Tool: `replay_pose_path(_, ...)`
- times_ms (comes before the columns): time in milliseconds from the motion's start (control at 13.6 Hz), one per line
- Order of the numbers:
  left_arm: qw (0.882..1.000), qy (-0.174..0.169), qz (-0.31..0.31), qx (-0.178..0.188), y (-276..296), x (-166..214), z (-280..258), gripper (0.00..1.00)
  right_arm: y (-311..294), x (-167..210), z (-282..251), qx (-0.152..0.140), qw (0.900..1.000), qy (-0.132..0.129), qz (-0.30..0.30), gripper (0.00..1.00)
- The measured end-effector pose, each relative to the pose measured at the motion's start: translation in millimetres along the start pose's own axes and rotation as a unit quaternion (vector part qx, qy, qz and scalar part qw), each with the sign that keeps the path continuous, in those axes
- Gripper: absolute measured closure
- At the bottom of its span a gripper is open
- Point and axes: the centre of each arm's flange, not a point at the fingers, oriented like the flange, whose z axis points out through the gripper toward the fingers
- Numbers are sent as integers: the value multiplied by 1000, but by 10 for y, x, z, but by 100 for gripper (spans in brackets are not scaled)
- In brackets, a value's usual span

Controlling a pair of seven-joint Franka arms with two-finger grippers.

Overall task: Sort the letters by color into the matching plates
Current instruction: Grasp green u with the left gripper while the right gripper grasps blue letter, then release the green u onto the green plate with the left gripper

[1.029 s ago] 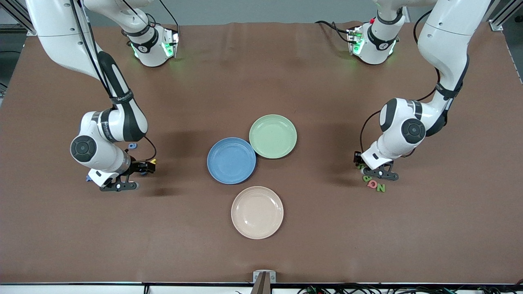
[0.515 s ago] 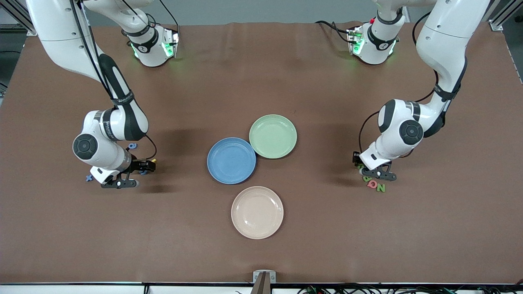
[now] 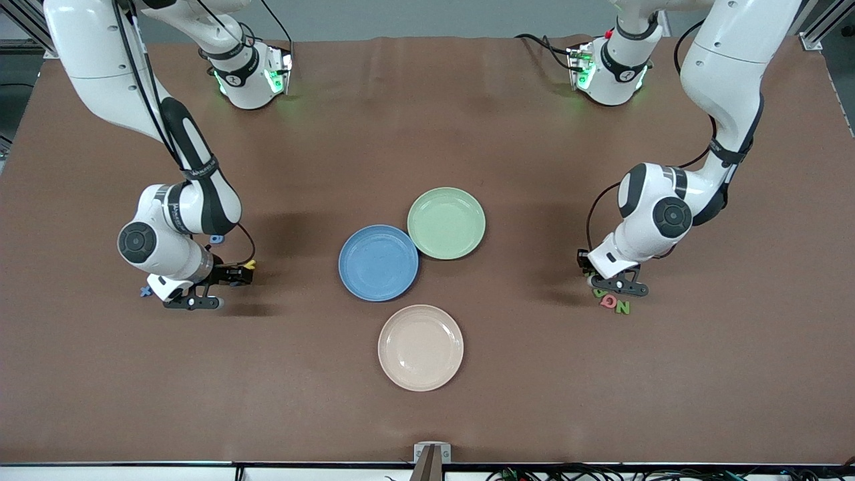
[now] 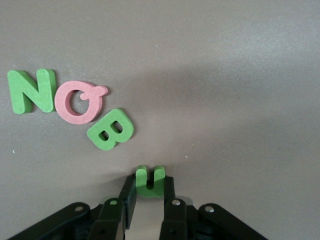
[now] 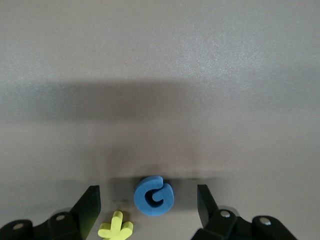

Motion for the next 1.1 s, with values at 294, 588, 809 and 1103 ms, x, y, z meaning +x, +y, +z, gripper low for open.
replay_pose_path(294,1000,13,-4,1,71,92,-192,74,8,8,10,0,1000,4,1,32)
replay_pose_path(588,999,10,-35,6,801,115,-668,74,13,8,31,0,1000,4,2,42)
replay_pose_path(809,997,8,-77,5,1560,16,-789,74,15,8,32,0,1000,4,2,47)
replay_pose_path(1103,992,0,-128,-2,2259,-215,-737,74,27,11,27,0,1000,5,3,57)
